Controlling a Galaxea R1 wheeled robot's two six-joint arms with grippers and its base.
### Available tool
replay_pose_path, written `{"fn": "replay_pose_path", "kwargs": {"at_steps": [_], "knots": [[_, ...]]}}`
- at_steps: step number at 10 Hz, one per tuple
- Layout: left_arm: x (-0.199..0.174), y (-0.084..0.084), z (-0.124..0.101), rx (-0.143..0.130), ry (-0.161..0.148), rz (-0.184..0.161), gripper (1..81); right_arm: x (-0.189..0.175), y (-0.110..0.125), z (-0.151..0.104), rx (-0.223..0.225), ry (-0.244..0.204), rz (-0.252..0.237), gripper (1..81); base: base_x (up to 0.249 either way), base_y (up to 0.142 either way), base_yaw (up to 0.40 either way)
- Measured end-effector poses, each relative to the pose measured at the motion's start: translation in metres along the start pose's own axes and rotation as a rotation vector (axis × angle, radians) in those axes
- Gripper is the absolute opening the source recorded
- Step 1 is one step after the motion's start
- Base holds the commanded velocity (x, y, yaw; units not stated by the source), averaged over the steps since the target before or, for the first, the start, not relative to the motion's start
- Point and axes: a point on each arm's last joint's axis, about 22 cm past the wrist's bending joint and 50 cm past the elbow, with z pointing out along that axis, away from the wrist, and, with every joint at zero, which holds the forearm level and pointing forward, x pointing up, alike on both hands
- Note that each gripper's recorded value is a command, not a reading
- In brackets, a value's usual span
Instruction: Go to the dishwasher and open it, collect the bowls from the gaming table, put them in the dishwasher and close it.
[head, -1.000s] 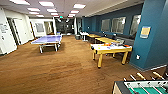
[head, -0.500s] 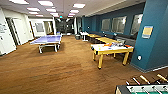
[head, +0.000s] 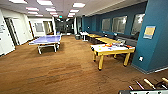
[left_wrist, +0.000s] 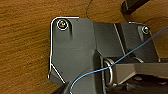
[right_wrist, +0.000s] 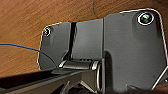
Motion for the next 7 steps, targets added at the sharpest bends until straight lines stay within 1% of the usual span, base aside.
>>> {"fn": "replay_pose_path", "kwargs": {"at_steps": [7], "knots": [[0.0016,0.0000,0.0002,0.000,0.002,0.000,81.1,0.0003,0.0000,0.0000,0.000,0.000,0.000,81.1,0.131,0.000,0.000]]}}
